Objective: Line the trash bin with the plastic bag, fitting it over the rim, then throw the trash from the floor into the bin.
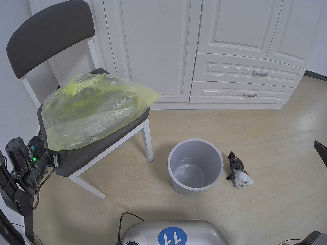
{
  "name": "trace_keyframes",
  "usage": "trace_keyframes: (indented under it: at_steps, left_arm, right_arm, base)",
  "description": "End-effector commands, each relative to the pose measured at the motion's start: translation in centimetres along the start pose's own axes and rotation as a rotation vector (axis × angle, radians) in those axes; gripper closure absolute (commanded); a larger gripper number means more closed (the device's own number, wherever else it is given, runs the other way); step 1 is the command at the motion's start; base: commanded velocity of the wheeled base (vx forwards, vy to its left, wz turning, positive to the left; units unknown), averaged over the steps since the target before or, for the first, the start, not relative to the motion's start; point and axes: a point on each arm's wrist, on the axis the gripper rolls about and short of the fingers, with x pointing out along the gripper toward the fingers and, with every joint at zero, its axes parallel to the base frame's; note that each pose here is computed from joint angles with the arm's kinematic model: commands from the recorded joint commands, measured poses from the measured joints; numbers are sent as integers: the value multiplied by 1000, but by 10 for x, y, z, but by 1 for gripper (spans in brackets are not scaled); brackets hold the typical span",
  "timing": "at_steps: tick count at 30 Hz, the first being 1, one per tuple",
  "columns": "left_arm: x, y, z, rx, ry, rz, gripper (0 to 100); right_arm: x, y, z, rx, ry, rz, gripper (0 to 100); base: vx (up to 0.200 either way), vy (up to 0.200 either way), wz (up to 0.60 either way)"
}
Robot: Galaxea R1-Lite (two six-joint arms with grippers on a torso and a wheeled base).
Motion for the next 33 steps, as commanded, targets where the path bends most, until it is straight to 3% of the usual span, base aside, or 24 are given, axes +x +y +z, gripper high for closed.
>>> trace_keyframes:
  at_steps: [1, 3, 5, 6, 9, 13, 20, 26, 33]
  left_arm:
    - [-40, 2, 1, -7, -23, -105, 0]
    - [-54, 7, 5, -18, -54, -159, 0]
    - [-58, 9, 7, -30, -60, -162, 0]
    - [-72, 18, 13, -80, -81, -147, 0]
    - [-83, 24, 12, -100, -54, -160, 0]
    - [-88, 38, 6, -120, -24, -135, 0]
    - [-93, 66, -6, -153, 25, -3, 0]
    - [-70, 84, -29, -199, 152, 36, 0]
    - [-38, 114, -77, -112, 328, 69, 0]
  right_arm:
    - [0, 0, -1, -1, 2, 4, 0]
    - [1, 0, -1, -1, 5, 4, 0]
    - [1, 0, -1, -1, 8, 4, 0]
    - [1, 0, -2, -1, 10, 4, 0]
    - [1, 0, -2, -1, 8, 5, 0]
    - [0, 0, -2, -1, 4, 5, 0]
    - [1, 0, -2, 0, 10, 5, 0]
    - [2, 0, -4, 0, 26, 7, 0]
    - [9, 0, -9, 1, 63, 8, 0]
  base:
    - [0, 0, 0]
    - [0, 0, 0]
    - [0, 0, 0]
    - [0, 0, 0]
    - [0, 0, 0]
    - [0, 0, 0]
    - [0, 0, 0]
    - [0, 0, 0]
    - [0, 0, 0]
